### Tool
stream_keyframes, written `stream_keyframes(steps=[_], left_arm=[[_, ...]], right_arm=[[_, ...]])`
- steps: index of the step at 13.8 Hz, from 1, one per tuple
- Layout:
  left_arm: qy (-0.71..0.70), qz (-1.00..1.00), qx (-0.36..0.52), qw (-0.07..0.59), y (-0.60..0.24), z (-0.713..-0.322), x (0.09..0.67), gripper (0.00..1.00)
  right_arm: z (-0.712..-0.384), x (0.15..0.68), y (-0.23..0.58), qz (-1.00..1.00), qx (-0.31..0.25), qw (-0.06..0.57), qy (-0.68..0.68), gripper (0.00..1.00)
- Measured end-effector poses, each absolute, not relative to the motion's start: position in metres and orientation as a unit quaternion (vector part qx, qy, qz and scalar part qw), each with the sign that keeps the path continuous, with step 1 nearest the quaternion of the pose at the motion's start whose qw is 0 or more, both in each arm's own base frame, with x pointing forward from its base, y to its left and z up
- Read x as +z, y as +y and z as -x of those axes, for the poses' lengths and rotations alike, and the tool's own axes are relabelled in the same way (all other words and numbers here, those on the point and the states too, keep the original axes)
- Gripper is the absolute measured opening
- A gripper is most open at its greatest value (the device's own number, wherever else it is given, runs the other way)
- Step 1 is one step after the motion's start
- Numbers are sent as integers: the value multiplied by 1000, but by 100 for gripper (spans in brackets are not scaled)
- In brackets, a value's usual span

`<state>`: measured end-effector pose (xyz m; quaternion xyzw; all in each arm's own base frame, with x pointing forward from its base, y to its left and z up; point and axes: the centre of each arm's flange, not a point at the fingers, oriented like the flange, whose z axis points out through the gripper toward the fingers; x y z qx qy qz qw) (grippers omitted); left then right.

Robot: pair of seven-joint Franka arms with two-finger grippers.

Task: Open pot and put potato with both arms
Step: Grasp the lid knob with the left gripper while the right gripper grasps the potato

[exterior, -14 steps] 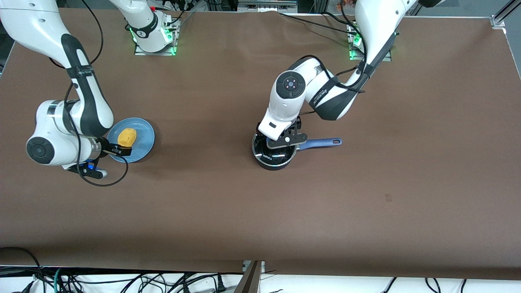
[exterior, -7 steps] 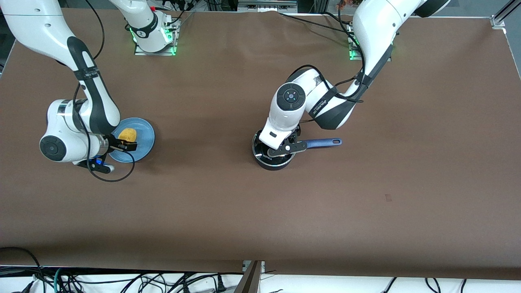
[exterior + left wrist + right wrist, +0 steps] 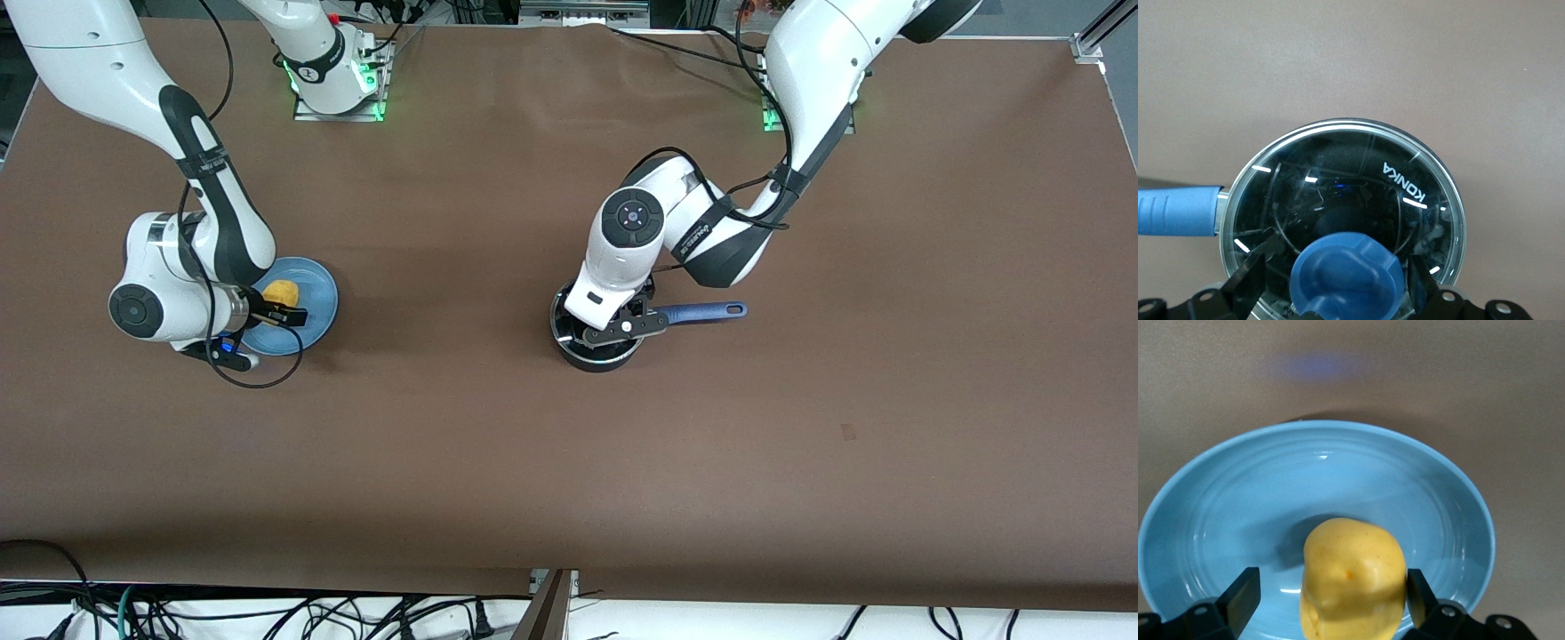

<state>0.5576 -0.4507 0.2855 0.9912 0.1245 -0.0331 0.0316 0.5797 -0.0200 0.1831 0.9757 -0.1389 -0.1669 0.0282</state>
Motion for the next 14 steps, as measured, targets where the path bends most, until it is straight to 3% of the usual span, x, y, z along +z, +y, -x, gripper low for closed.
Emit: stream_keyframes(steps=[1,3,4,9,14], left_arm=[[125,-991,-33,32,-451,-558,285,87],[124,-991,-30,37,-454,-559,287,65],[124,-991,-30,37,-455,-559,286,65],[124,-991,-29,39,-456,-561,287,65],[128,-991,-17,47,-458,-571,314,65]], right_arm=[[-580,183,-20,-976,-167,28,-139,89],[-580,184,-20,-976,-167,28,-139,65],[-580,186,-20,-976,-166,28,-139,59],[-594,208,-17,-981,-142,24,-134,59],[-632,310,54,-990,-117,5,-75,59]])
